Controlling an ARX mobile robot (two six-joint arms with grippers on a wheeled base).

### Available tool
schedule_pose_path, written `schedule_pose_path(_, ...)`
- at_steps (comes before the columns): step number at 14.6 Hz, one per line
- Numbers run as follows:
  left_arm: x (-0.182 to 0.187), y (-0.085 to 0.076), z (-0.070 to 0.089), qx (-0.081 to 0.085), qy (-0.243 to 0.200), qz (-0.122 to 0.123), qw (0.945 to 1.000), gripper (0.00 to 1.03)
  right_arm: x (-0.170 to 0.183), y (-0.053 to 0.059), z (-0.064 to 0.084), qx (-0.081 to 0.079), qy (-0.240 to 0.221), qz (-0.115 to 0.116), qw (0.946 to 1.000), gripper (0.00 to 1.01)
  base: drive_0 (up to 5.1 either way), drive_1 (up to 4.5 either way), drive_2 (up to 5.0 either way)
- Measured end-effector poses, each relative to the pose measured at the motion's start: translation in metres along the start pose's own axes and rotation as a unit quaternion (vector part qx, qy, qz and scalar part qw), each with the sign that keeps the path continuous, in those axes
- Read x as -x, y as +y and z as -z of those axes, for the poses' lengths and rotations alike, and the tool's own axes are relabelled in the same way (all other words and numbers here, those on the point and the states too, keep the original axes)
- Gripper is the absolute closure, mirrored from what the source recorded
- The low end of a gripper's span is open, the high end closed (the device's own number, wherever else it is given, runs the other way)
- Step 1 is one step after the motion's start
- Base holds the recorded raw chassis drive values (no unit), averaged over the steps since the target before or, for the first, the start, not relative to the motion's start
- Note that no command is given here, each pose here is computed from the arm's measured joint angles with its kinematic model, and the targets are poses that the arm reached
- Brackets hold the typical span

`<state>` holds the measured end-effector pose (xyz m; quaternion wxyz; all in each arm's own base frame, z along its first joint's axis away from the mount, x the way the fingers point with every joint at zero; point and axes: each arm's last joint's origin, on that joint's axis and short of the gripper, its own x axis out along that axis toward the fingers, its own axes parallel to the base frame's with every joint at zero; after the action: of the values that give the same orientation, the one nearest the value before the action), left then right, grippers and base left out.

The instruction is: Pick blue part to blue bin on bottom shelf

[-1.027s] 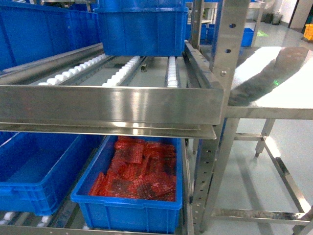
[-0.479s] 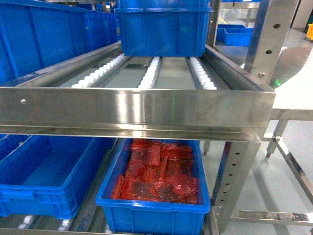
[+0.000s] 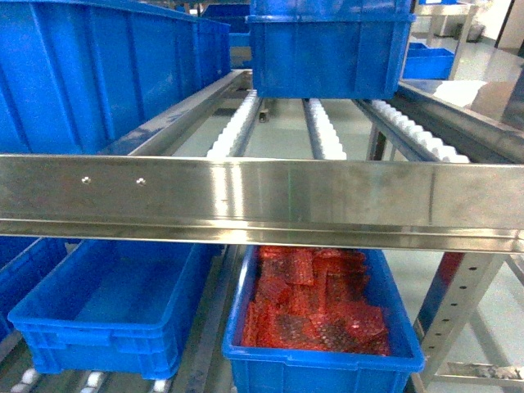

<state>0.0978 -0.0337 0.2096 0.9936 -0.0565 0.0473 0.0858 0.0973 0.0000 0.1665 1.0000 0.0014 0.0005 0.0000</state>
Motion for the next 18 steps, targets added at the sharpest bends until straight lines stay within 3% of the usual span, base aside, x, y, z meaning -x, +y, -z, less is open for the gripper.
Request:
schedule_pose_path(4,0.0001,0.0000,-0.0004,0.001,-0.002,0.000,1.0000,0.60,0.0000,0.0000,-0.0004,0.000,-0.002,0.000,1.0000,0.03,-4.9,3.11,1.4)
schedule_pose_path(18,0.0001,0.0001,-0.0003,0.001,-0.002,0.000,1.0000,0.60,0.0000,0.0001,-0.0003,0.000,-0.002,-0.001,1.0000,0.03,0.0,0.00,0.0)
